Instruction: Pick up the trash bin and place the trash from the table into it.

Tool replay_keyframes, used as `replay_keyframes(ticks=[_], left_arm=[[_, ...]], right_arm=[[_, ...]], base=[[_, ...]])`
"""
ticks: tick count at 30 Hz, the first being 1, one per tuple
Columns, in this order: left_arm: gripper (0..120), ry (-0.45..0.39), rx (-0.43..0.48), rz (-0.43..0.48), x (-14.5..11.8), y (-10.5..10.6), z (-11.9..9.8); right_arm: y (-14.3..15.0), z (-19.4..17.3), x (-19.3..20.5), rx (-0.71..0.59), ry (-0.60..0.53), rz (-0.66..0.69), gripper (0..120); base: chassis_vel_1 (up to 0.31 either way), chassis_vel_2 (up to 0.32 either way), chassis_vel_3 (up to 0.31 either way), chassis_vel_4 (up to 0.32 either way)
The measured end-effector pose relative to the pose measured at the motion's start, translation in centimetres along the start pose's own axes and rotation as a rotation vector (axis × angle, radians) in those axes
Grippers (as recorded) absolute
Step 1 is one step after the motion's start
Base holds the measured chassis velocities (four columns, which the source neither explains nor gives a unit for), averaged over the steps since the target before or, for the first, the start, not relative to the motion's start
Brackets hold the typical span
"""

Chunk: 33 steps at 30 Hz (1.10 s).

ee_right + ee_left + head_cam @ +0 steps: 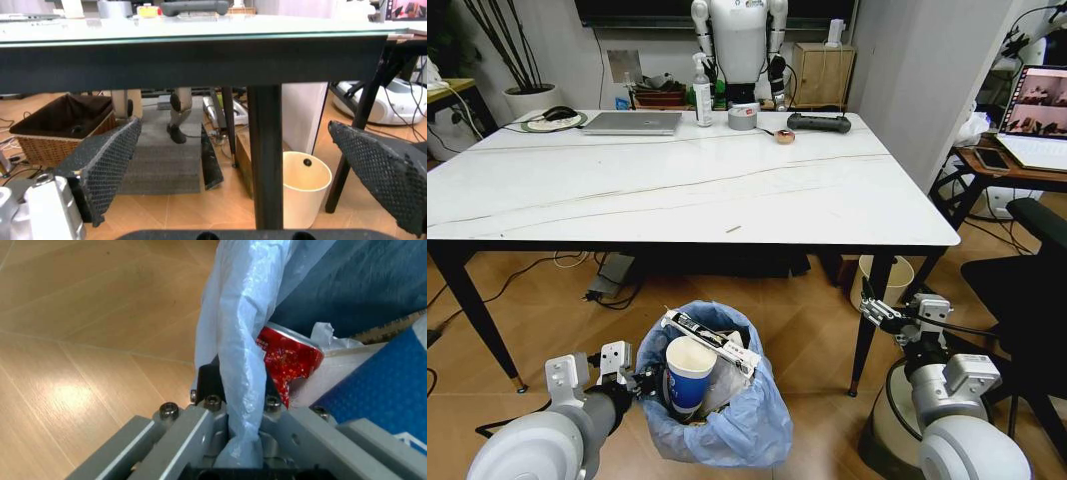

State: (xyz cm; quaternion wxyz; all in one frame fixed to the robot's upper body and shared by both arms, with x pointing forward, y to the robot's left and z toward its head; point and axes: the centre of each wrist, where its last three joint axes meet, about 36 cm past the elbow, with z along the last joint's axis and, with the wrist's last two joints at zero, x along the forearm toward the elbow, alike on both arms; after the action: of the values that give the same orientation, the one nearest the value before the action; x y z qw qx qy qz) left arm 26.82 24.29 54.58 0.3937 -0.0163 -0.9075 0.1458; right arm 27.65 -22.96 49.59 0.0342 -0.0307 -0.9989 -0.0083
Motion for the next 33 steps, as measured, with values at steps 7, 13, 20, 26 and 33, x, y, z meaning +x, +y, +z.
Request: replay_keyframes(ticks=[7,13,20,26,33], left_arm=[[0,-0.002,0.005,-0.016,-0.04,-0.01,0.34],[0,-0.004,0.004,-0.023,-0.06,-0.02,0.51],[0,-0.047,-0.006,-0.009,0.01,0.12,0.24],[0,-0.047,-0.008,0.002,-0.06,-0.01,0.49],[0,-0.047,-0.006,0.003,-0.06,-0.02,0.47]], right_arm=[[0.06,0.13,0.11,0.000,-0.005,0.002,100],[0.06,0.13,0.17,0.000,-0.007,0.003,100],[0.12,0.11,0.28,-0.003,-0.008,0.005,100],[0.00,0.28,0.29,-0.001,-0.005,0.012,100],[0.00,0.49,0.11,-0.002,-0.001,0.012,100]], base=[[0.000,0.000,0.000,0.000],[0.000,0.000,0.000,0.000],[0.000,0.000,0.000,0.000],[0.000,0.000,0.000,0.000],[0.000,0.000,0.000,0.000]])
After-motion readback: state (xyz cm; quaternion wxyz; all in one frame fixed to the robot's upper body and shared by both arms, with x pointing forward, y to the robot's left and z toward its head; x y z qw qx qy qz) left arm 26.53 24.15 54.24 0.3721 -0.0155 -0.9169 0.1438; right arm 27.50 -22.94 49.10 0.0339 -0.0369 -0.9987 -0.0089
